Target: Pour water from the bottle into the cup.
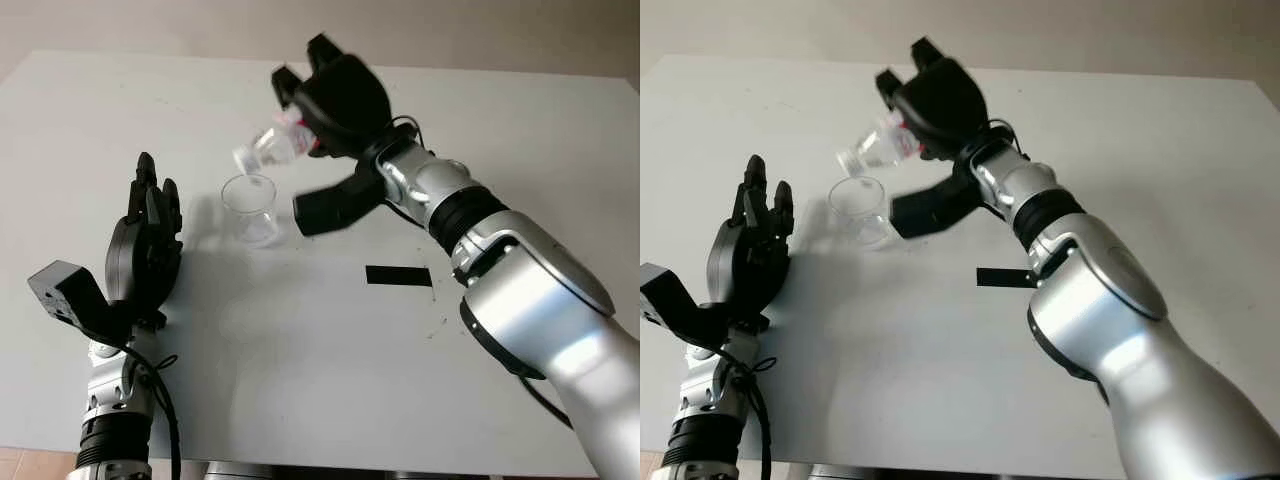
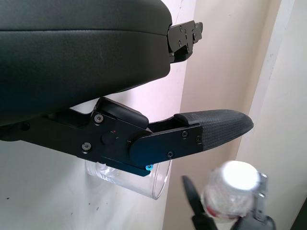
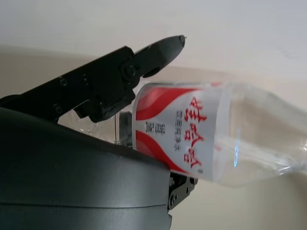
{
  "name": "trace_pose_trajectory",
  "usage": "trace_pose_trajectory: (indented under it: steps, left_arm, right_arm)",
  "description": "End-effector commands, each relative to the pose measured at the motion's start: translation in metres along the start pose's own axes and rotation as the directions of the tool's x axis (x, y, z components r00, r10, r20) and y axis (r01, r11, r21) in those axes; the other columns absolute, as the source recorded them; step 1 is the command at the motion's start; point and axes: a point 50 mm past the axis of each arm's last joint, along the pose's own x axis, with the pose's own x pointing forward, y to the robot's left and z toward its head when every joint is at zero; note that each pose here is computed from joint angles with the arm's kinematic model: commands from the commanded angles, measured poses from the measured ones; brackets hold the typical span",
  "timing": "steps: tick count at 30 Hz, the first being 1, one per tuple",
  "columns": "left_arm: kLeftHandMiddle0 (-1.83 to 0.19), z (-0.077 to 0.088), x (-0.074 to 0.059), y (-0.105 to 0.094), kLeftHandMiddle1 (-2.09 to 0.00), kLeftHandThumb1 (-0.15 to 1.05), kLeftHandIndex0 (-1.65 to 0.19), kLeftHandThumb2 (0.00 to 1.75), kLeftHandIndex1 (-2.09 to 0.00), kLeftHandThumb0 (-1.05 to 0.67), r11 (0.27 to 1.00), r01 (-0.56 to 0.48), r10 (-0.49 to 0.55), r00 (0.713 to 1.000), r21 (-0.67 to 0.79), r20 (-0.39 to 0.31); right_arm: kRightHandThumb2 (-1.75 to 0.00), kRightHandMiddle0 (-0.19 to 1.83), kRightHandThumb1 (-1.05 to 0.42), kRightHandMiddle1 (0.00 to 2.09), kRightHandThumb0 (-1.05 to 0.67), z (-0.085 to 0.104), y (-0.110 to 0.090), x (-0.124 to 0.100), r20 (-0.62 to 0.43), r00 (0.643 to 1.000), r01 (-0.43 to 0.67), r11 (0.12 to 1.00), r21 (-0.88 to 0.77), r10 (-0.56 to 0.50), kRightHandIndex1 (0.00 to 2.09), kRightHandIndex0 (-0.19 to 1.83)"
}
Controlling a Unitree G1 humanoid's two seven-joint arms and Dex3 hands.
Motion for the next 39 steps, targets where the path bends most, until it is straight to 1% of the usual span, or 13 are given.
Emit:
trace_pose_trajectory:
  steps: [1, 3, 7, 10, 15, 17, 19, 23, 24, 26, 29, 31, 39]
  left_arm:
    - [0.19, -0.015, -0.011, 0.000, 0.00, 1.05, 0.19, 0.63, 0.00, -0.86, 0.999, -0.015, 0.013, 0.998, -0.029, -0.057]
    - [0.19, -0.015, -0.011, 0.000, 0.00, 1.05, 0.19, 0.62, 0.00, -0.85, 1.000, -0.013, 0.012, 0.998, -0.028, -0.056]
    - [0.19, -0.015, -0.010, 0.000, 0.00, 1.05, 0.19, 0.61, 0.00, -0.86, 1.000, -0.008, 0.006, 0.998, -0.030, -0.058]
    - [0.19, -0.015, -0.010, -0.001, 0.00, 1.05, 0.19, 0.61, 0.00, -0.86, 1.000, -0.007, 0.006, 0.998, -0.028, -0.058]
    - [0.19, -0.015, -0.011, -0.002, -0.01, 1.05, 0.19, 0.61, 0.00, -0.87, 1.000, -0.008, 0.007, 0.998, -0.025, -0.065]
    - [0.19, -0.016, -0.011, -0.002, -0.01, 1.05, 0.19, 0.61, 0.00, -0.86, 1.000, -0.011, 0.009, 0.998, -0.029, -0.066]
    - [0.19, -0.016, -0.012, -0.002, -0.01, 1.05, 0.19, 0.61, 0.00, -0.86, 0.999, -0.015, 0.013, 0.997, -0.030, -0.070]
    - [0.19, -0.016, -0.014, -0.002, 0.00, 1.05, 0.19, 0.63, 0.00, -0.85, 1.000, -0.012, 0.010, 0.997, -0.021, -0.073]
    - [0.19, -0.017, -0.015, -0.002, 0.00, 1.05, 0.19, 0.63, 0.00, -0.86, 1.000, -0.011, 0.010, 0.997, -0.020, -0.075]
    - [0.19, -0.017, -0.015, -0.003, 0.00, 1.05, 0.19, 0.63, 0.00, -0.87, 1.000, -0.010, 0.008, 0.997, -0.019, -0.079]
    - [0.19, -0.017, -0.015, -0.004, 0.00, 1.05, 0.19, 0.64, 0.00, -0.87, 1.000, -0.007, 0.006, 0.997, -0.015, -0.079]
    - [0.19, -0.017, -0.014, -0.005, 0.00, 1.05, 0.19, 0.64, 0.00, -0.87, 1.000, -0.008, 0.007, 0.997, -0.013, -0.078]
    - [0.19, -0.018, -0.015, -0.005, 0.00, 1.05, 0.19, 0.65, 0.00, -0.86, 1.000, -0.001, 0.000, 0.997, -0.005, -0.082]
  right_arm:
    - [-0.21, 0.36, -1.05, 2.09, -0.18, -0.003, -0.005, 0.002, -0.063, 0.998, 0.023, 0.990, 0.141, -0.014, 2.09, 1.08]
    - [-0.26, 0.56, -1.04, 2.09, -0.16, -0.007, -0.005, 0.001, -0.121, 0.993, 0.034, 0.961, 0.273, -0.001, 2.09, 1.14]
    - [-0.25, 1.13, -1.00, 2.09, -0.18, -0.020, -0.001, -0.005, -0.247, 0.969, 0.106, 0.848, 0.520, 0.031, 2.09, 1.25]
    - [-0.24, 1.27, -1.01, 2.09, -0.18, -0.028, 0.003, -0.009, -0.314, 0.947, 0.155, 0.753, 0.639, 0.072, 2.09, 1.23]
    - [-0.21, 1.36, -1.04, 2.09, -0.20, -0.051, 0.016, -0.028, -0.356, 0.917, 0.217, 0.525, 0.823, 0.180, 2.09, 1.22]
    - [-0.22, 1.35, -1.05, 2.09, -0.20, -0.060, 0.023, -0.037, -0.348, 0.907, 0.240, 0.384, 0.891, 0.240, 2.09, 1.22]
    - [-0.19, 1.13, -1.05, 2.09, -0.20, -0.067, 0.028, -0.048, -0.316, 0.910, 0.240, 0.280, 0.929, 0.267, 2.09, 1.20]
    - [-0.18, 0.56, -1.05, 2.09, -0.21, -0.077, 0.037, -0.080, -0.248, 0.922, 0.196, 0.192, 0.962, 0.298, 2.09, 0.97]
    - [-0.18, 0.50, -1.05, 2.09, -0.21, -0.078, 0.039, -0.089, -0.235, 0.923, 0.190, 0.171, 0.967, 0.304, 2.09, 0.94]
    - [-0.19, 0.46, -1.05, 2.09, -0.22, -0.080, 0.040, -0.108, -0.230, 0.920, 0.197, 0.133, 0.971, 0.318, 2.09, 0.95]
    - [-0.22, 0.46, -1.05, 2.09, -0.24, -0.080, 0.038, -0.131, -0.230, 0.916, 0.214, 0.084, 0.973, 0.330, 2.09, 1.14]
    - [-0.23, 0.45, -1.05, 2.09, -0.26, -0.080, 0.038, -0.146, -0.219, 0.918, 0.200, 0.090, 0.976, 0.331, 2.09, 1.20]
    - [-0.22, 0.56, -1.05, 2.09, -0.32, -0.066, 0.038, -0.177, -0.209, 0.900, 0.160, 0.156, 0.975, 0.382, 2.09, 1.03]
